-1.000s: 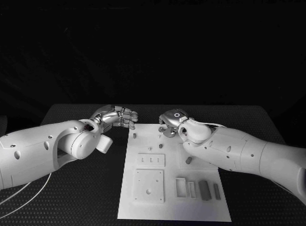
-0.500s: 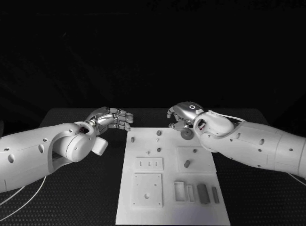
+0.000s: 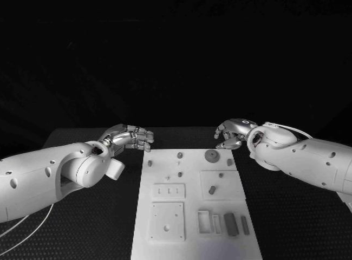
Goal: Assemble the parts on the task board
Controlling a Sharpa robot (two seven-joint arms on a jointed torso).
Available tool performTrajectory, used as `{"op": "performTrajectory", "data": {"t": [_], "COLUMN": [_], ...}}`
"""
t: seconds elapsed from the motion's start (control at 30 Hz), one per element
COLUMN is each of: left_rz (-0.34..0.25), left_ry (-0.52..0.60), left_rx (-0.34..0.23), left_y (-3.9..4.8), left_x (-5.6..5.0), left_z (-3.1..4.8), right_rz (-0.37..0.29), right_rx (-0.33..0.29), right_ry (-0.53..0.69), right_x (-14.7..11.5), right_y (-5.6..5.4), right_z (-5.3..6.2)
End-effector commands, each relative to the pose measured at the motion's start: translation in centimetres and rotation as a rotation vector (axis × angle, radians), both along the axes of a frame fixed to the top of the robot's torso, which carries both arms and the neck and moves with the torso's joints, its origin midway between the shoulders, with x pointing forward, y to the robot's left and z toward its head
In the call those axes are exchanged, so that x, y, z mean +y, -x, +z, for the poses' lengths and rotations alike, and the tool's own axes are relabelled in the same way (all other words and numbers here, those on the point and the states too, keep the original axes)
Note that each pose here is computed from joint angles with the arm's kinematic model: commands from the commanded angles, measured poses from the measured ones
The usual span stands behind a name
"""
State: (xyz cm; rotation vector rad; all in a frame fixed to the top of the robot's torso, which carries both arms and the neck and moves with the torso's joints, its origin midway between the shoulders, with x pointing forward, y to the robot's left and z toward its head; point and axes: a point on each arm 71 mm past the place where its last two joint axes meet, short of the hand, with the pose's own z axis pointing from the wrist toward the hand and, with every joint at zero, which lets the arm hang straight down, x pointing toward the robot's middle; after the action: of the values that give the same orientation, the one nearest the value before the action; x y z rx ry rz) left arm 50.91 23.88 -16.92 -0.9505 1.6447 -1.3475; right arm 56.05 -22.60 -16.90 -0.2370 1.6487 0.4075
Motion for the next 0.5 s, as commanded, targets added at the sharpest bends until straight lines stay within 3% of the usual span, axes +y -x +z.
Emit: {"op": "performTrajectory", "data": {"t": [0.03, 0.5], "left_rz": [-0.021, -0.025], "left_ry": [0.012, 0.011], "left_rx": [-0.012, -0.009], "left_y": [-0.04, -0.19], "left_x": [-0.2, -0.3], "left_z": [0.19, 0.11], "right_rz": [0.024, 0.014], "right_rx": [0.074, 0.105], "right_ry": [0.014, 0.026], "right_x": [-0.1, 0.1], "right_y": [0.0, -0.3], "right_z": [-1.1, -3.8]}}
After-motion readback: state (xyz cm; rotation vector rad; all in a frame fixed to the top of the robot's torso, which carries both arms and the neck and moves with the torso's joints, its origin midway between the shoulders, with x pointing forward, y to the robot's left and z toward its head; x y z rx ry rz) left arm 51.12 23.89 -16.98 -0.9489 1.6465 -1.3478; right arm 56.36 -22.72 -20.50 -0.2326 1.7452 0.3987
